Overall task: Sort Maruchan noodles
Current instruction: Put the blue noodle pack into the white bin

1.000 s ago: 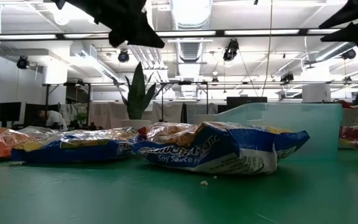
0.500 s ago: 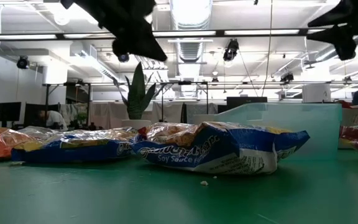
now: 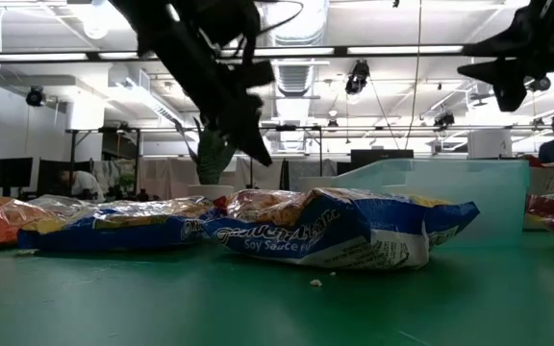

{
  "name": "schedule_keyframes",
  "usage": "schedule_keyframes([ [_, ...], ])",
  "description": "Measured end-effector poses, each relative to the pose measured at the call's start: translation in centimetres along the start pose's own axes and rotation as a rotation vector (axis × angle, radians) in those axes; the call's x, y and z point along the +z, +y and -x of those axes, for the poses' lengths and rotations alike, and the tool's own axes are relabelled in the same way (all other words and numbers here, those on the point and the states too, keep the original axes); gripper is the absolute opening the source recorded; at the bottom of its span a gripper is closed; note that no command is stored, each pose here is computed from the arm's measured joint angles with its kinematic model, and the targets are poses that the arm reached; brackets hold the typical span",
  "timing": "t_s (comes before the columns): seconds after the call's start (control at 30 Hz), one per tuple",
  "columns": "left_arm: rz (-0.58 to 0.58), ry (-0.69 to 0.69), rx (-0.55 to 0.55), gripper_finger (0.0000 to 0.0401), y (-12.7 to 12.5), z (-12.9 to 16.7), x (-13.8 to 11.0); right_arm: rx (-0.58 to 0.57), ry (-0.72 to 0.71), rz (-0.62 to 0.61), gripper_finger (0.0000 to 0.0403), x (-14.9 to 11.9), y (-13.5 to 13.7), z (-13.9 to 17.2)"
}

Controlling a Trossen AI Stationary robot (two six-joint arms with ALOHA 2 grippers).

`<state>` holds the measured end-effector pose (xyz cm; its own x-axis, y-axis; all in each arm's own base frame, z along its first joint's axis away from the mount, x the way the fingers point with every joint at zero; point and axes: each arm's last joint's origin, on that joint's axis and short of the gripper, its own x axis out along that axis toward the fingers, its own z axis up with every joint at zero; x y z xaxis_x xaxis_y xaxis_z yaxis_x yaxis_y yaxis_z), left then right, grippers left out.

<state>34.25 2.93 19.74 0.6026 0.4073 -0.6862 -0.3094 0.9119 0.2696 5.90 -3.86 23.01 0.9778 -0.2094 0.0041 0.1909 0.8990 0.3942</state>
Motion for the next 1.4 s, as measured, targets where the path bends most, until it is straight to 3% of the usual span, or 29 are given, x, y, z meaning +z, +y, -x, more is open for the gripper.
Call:
schedule_keyframes([
  [0.13,-0.101,-0.010,0.038,0.0180,0.4,-2.0,-0.2,0.000,0.005,-0.005,0.0141,-0.7,-0.5,-0.3],
  [0.27,-0.139,-0.025,0.069,0.0193,1.3,-3.8,-0.3,0.017,-0.008,-0.007,0.0141,-0.8,-0.7,-0.5],
  [0.7,-0.036,0.034,0.127,0.0170,3.8,-7.3,-1.9,0.080,-0.026,-0.054,0.0141,-0.3,-0.2,-0.4],
  [1.07,0.071,0.084,0.138,0.0166,3.8,-9.1,-3.3,0.118,0.013,-0.075,0.0141,-0.9,-0.5,-0.6],
  [1.23,0.140,0.087,0.132,0.0123,3.6,-9.2,-3.4,0.118,0.013,-0.074,0.0141,-0.9,-0.5,-0.6],
  [1.4,0.213,0.106,0.110,0.0028,3.4,-8.7,-3.4,0.123,0.016,-0.074,0.0141,-0.9,-0.5,-0.6],
])
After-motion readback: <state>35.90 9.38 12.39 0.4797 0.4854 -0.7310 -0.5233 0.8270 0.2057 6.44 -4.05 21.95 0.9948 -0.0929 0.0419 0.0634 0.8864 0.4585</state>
